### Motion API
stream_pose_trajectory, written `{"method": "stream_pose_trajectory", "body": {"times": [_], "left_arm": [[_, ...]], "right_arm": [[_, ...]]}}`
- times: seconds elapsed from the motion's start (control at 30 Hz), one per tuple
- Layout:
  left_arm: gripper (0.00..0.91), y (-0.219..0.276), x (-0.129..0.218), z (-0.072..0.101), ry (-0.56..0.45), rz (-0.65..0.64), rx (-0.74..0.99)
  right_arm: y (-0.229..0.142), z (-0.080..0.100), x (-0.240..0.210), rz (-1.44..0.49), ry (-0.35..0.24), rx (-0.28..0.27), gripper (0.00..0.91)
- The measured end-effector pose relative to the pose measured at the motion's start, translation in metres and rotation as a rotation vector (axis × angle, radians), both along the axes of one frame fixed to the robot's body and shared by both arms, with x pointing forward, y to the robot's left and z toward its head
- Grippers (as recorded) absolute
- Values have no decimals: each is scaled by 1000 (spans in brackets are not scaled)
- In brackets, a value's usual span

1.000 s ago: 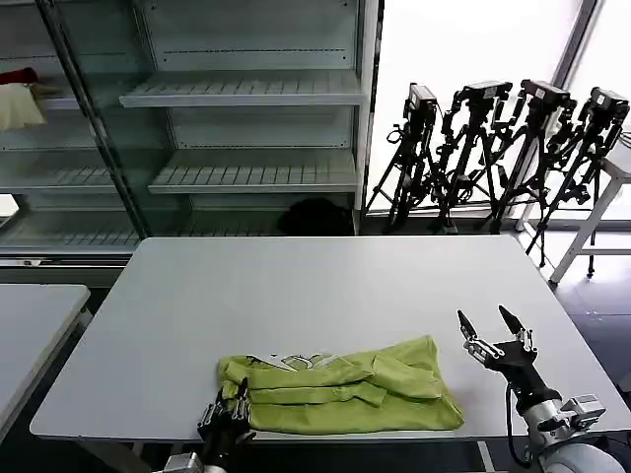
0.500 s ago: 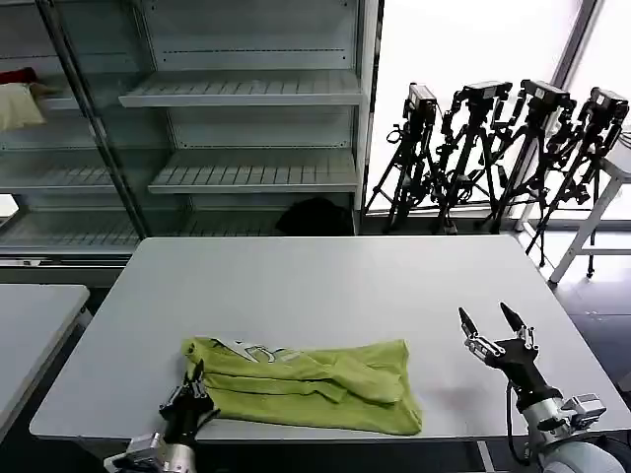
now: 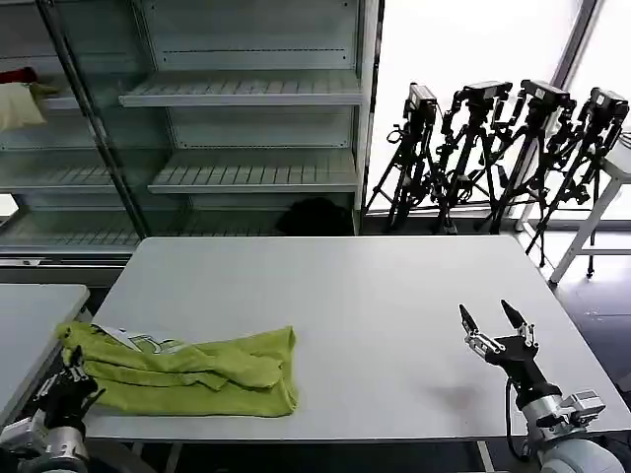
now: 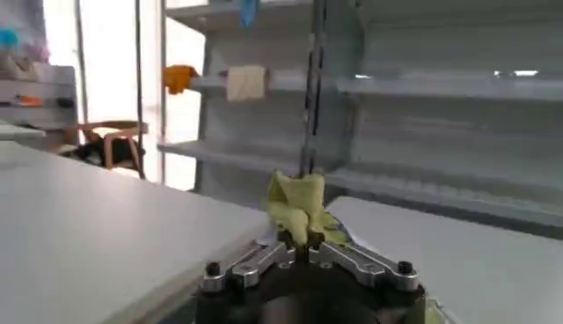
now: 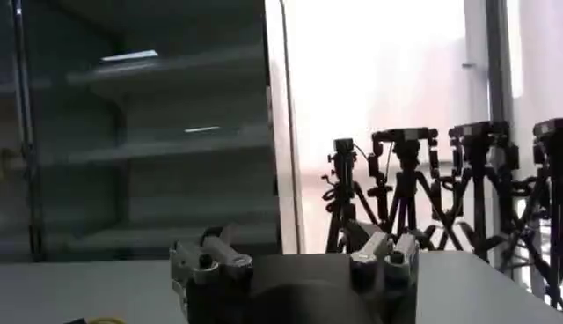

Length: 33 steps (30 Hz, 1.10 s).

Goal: Fold and organize the clothes.

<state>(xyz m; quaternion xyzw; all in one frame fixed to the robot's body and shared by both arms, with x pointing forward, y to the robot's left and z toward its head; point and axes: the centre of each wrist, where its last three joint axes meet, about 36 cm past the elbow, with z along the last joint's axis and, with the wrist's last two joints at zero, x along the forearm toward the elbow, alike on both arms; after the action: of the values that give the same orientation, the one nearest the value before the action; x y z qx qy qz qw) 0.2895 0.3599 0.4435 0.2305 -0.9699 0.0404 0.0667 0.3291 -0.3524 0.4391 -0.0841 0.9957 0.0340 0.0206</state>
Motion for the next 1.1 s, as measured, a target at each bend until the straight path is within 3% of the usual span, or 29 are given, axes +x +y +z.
{"method": "stream_pose_trajectory", "body": {"times": [0.17,0.43,0.83,1.1], "left_arm": [[0,-1,-2,9,-50,-29,21],[10,-38,1,11,-114,-193,38],[10,-105,-12,-11,-129,-452,24],[20,-125,-21,-29,-119,-578,35]], "right_arm": [[3,0,-1,2,-2,-1,907],[6,-2,-2,0,-3,0,907],[8,-5,-2,3,-2,-2,907],[11,-7,-1,7,-2,2,907]]}}
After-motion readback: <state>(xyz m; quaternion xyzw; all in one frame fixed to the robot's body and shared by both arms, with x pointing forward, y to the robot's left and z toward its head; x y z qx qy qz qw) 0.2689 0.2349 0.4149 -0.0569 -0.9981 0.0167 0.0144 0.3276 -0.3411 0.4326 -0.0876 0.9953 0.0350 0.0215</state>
